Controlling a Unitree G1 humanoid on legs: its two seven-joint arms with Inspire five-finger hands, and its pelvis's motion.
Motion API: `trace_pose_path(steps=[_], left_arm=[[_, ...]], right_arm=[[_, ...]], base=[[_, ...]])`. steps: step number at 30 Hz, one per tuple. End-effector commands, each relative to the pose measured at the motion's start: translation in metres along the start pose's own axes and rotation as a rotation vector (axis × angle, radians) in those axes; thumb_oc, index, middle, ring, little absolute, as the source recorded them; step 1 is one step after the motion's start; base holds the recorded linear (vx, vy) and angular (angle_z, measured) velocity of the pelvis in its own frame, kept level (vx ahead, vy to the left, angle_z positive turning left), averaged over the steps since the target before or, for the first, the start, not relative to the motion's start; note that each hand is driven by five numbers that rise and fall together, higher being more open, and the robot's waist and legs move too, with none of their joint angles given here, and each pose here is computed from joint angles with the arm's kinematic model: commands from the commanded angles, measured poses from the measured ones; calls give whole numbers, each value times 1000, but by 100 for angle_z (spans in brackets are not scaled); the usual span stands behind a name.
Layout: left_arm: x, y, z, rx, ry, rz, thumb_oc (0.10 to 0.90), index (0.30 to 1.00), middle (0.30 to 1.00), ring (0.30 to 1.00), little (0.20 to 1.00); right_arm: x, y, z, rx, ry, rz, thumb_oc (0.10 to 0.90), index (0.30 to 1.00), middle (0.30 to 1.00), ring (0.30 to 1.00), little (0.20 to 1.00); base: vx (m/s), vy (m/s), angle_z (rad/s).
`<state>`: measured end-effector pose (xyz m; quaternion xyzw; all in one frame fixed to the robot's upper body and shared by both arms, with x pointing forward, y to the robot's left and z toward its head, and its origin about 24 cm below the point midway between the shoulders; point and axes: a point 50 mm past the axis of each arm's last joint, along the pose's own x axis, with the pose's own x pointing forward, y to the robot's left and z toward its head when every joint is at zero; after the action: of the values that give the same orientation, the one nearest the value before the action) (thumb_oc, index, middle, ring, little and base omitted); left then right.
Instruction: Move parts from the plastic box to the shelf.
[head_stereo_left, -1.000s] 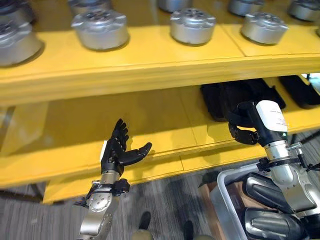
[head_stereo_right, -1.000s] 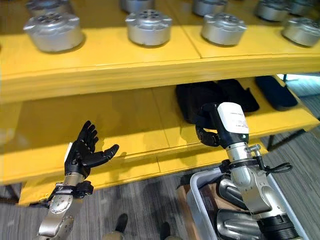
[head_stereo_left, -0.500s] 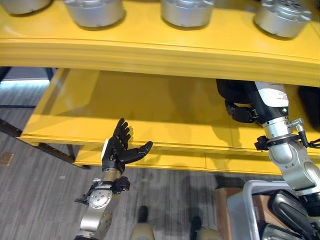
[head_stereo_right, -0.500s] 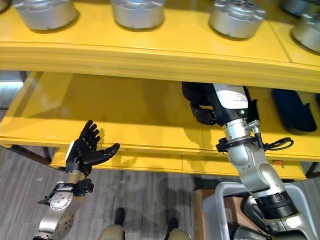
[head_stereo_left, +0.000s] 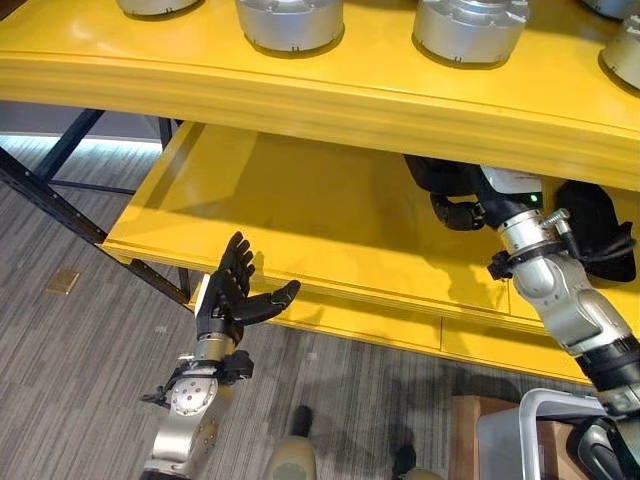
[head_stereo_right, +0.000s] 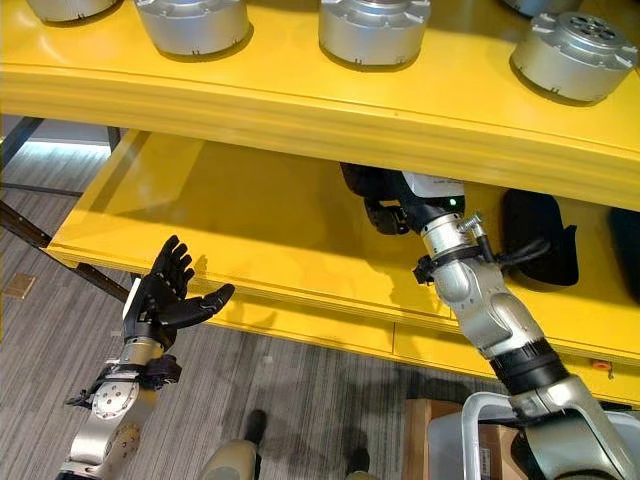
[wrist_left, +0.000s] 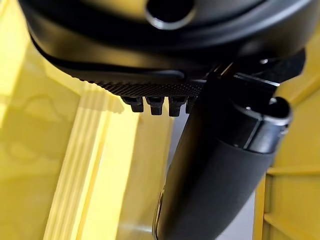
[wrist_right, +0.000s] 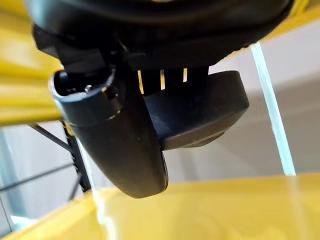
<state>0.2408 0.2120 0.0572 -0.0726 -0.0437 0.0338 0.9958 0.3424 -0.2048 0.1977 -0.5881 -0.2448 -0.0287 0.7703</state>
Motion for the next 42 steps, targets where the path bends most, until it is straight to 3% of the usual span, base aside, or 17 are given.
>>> trace_pose_path(steps=[1,16,32,42], left_arm=[[9,-8,54,16,-264,-83,900,1000,1000,1000,1000],[12,-13,66,0,-325,-98,900,1000,1000,1000,1000],[18,-18,70,26,-340,-117,900,1000,1000,1000,1000],[19,-20,73,33,-354,-127,900,1000,1000,1000,1000]], right_arm=[[35,-48,18,-16,-73,-194,400,300,300,300,300],[63,-48,-31,-145,206,-113,400,300,300,300,300],[63,-55,-60,-206,368,-105,400,300,300,300,300],[65,-51,-57,-202,367,-94,400,300,300,300,300]], base=[[-88,-1,-1],[-82,9,1],[-26,-3,-3],[-1,-1,0]])
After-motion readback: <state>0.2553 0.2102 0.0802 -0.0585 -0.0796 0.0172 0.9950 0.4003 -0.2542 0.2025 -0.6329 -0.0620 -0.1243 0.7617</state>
